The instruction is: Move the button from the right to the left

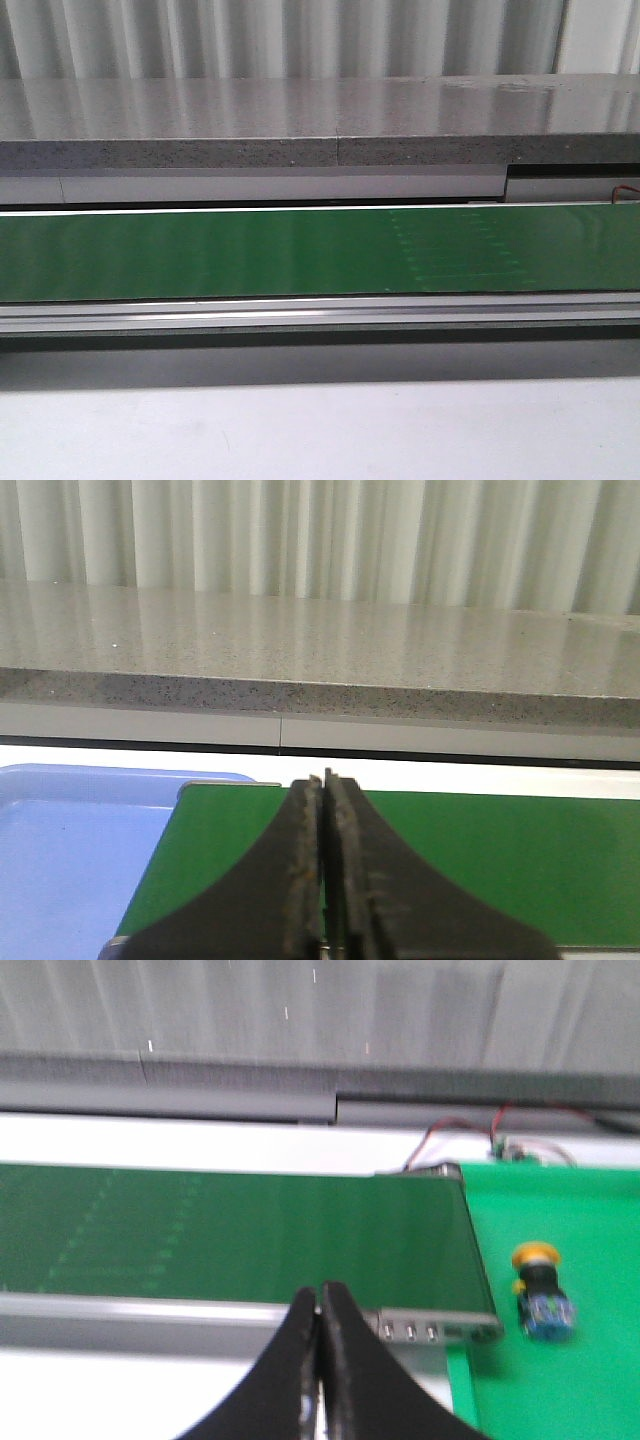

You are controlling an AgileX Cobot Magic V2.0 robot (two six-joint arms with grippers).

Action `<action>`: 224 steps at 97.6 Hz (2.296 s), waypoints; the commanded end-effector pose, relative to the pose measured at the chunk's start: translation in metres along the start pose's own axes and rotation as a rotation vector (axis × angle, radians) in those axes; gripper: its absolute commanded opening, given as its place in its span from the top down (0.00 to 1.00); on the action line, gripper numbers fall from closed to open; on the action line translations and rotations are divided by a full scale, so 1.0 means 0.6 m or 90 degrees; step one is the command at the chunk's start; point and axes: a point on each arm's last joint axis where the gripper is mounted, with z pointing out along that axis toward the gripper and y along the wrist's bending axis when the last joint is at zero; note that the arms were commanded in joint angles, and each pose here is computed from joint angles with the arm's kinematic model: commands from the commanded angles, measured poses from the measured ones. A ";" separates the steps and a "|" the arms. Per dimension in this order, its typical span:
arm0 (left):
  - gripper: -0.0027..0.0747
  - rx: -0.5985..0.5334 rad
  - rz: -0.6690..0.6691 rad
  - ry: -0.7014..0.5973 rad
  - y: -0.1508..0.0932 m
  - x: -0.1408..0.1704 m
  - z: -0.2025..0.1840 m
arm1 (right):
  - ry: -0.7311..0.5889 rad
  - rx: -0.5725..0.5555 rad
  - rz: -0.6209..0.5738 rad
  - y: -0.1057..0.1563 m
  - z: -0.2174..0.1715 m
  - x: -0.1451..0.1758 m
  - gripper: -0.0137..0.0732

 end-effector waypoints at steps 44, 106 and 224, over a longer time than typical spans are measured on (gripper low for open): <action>0.99 0.010 -0.008 -0.054 -0.002 0.000 -0.003 | 0.242 -0.030 0.058 0.016 0.063 -0.094 0.92; 0.99 0.010 -0.008 -0.054 -0.002 0.000 -0.003 | 0.246 -0.055 0.116 0.025 0.070 -0.095 0.18; 0.99 0.010 -0.008 -0.054 -0.002 0.000 -0.003 | 0.457 0.198 0.109 -0.243 0.377 -0.103 0.18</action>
